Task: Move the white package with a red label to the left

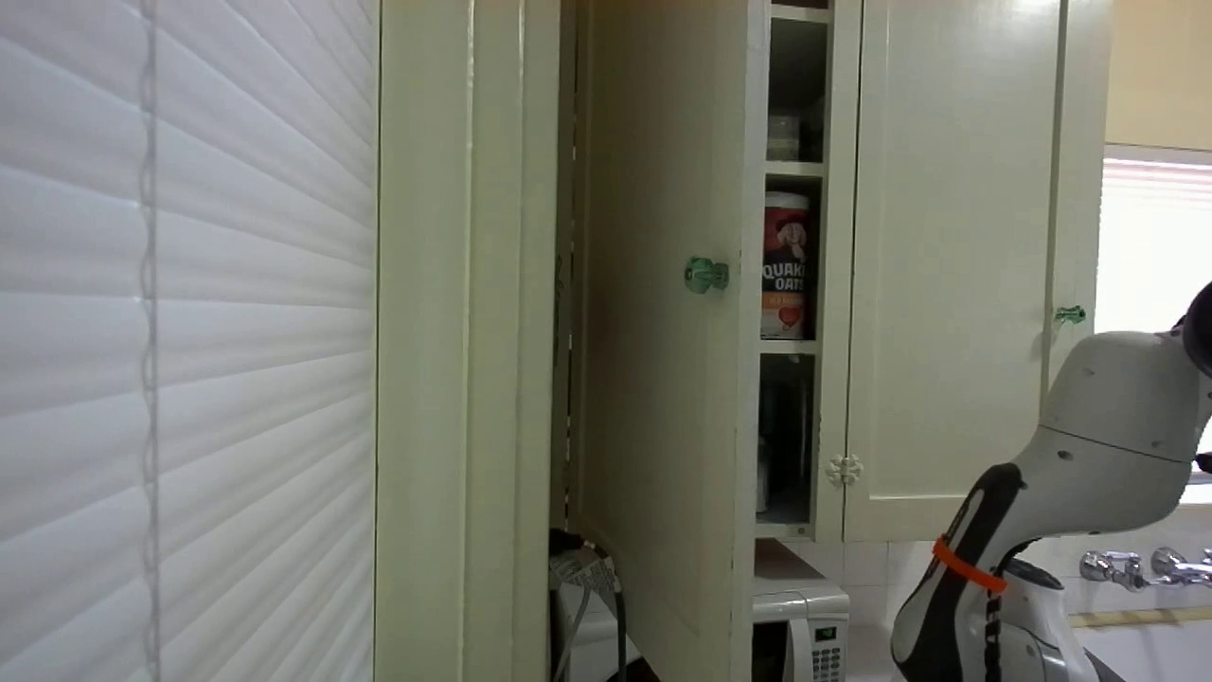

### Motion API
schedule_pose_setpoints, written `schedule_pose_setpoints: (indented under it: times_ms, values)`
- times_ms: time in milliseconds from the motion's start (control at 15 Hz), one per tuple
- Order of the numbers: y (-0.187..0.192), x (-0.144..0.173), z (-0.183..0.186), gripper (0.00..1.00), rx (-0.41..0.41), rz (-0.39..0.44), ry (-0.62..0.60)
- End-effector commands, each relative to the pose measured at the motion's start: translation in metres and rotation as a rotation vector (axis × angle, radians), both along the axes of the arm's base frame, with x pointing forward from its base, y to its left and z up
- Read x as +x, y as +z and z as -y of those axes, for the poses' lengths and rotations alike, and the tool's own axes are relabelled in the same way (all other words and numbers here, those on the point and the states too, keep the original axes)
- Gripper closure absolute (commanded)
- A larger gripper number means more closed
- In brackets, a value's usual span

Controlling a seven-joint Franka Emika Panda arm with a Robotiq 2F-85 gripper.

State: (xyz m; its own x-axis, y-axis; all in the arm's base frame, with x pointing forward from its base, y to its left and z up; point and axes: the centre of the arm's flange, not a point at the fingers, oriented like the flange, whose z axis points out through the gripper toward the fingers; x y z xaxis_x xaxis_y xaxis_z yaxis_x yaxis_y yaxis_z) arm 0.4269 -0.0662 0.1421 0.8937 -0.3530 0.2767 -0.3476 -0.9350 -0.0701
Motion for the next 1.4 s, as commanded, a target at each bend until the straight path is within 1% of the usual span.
schedule_pose_setpoints:
  times_ms: [0, 67, 200, 267, 467, 667, 733, 933, 1000, 1067, 1333]
  values:
    - [-0.032, 0.009, 0.0, 0.7, -0.026, -0.001, 0.001]
    - [-0.031, 0.01, -0.001, 0.69, -0.021, -0.001, 0.004]
    - [-0.019, 0.01, -0.006, 0.56, -0.013, 0.003, 0.0]
    - [-0.012, 0.01, -0.008, 0.47, 0.004, 0.008, 0.007]
    - [0.018, 0.006, -0.012, 0.25, -0.005, 0.015, 0.002]
    - [0.049, -0.007, -0.014, 0.03, -0.02, 0.005, -0.028]
    - [0.059, -0.012, -0.014, 0.0, -0.022, -0.006, -0.039]
    - [0.075, -0.028, -0.013, 0.0, 0.008, -0.048, -0.066]
    - [0.031, -0.025, -0.004, 0.0, -0.008, -0.009, -0.05]
    - [0.034, -0.029, -0.003, 0.0, -0.008, -0.009, -0.049]
    - [0.034, -0.025, -0.005, 0.0, -0.006, -0.006, -0.047]
